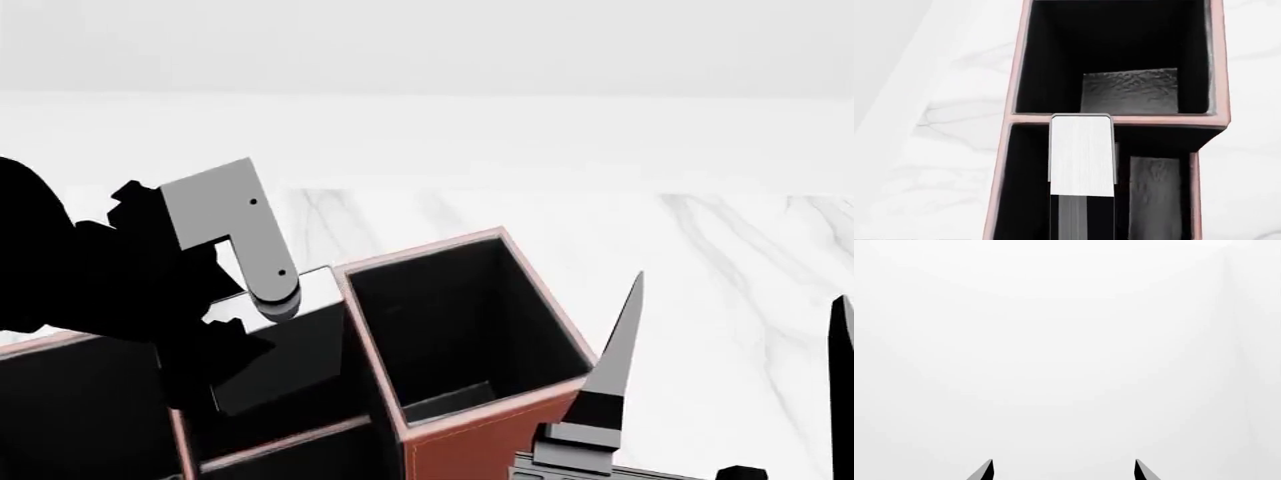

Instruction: Pick up the book and place it in the front compartment of the caddy.

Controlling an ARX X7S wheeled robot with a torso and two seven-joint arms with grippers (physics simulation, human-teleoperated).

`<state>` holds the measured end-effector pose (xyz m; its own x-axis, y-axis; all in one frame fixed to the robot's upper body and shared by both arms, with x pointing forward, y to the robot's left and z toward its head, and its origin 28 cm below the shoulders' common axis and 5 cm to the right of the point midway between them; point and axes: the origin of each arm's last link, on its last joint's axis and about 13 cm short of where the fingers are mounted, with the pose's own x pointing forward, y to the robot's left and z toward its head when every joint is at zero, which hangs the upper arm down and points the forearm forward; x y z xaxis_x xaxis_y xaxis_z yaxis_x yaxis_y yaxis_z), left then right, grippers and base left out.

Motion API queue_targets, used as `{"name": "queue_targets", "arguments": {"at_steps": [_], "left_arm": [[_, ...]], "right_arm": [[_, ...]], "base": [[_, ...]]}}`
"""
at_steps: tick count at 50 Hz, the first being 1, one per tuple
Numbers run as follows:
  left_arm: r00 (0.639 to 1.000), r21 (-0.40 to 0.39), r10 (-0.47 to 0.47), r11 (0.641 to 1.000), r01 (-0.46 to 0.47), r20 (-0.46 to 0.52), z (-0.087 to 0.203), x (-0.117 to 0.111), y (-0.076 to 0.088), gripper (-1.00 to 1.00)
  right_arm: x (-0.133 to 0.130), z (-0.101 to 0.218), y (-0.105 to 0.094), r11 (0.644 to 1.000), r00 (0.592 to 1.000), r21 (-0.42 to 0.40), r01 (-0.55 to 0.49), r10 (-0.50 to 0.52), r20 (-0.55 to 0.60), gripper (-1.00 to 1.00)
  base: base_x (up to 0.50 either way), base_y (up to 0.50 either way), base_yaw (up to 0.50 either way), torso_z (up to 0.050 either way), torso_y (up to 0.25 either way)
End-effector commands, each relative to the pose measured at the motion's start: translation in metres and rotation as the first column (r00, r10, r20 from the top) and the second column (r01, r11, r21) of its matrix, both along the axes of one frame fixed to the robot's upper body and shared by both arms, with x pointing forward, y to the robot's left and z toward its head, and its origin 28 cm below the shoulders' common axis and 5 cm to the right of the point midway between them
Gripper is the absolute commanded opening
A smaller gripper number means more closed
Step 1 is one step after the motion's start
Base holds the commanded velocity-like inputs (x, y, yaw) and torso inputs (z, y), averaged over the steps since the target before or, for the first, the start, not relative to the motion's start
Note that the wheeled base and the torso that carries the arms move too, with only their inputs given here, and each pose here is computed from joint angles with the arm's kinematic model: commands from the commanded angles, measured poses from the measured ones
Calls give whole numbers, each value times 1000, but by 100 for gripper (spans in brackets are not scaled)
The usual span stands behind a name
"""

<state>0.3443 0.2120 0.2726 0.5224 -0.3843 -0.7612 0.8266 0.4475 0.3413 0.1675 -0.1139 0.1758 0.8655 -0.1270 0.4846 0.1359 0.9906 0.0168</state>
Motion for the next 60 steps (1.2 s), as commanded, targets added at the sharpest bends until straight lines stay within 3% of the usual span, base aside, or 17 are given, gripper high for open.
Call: {"name": "queue_targets", "arguments": {"at_steps": [1,60], "left_arm": [[999,4,21,1000,-21,47,-7,7,3,-100],[999,-6,-9,1000,9,43,-64,33,8,-100]], "right_arm": [[0,0,0,1000,1000,0,1,-1,-1,100],[2,-3,-2,1000,1000,-3,11,-11,-13,100]], "base": [[0,0,0,0,0],[0,0,0,0,1]]}}
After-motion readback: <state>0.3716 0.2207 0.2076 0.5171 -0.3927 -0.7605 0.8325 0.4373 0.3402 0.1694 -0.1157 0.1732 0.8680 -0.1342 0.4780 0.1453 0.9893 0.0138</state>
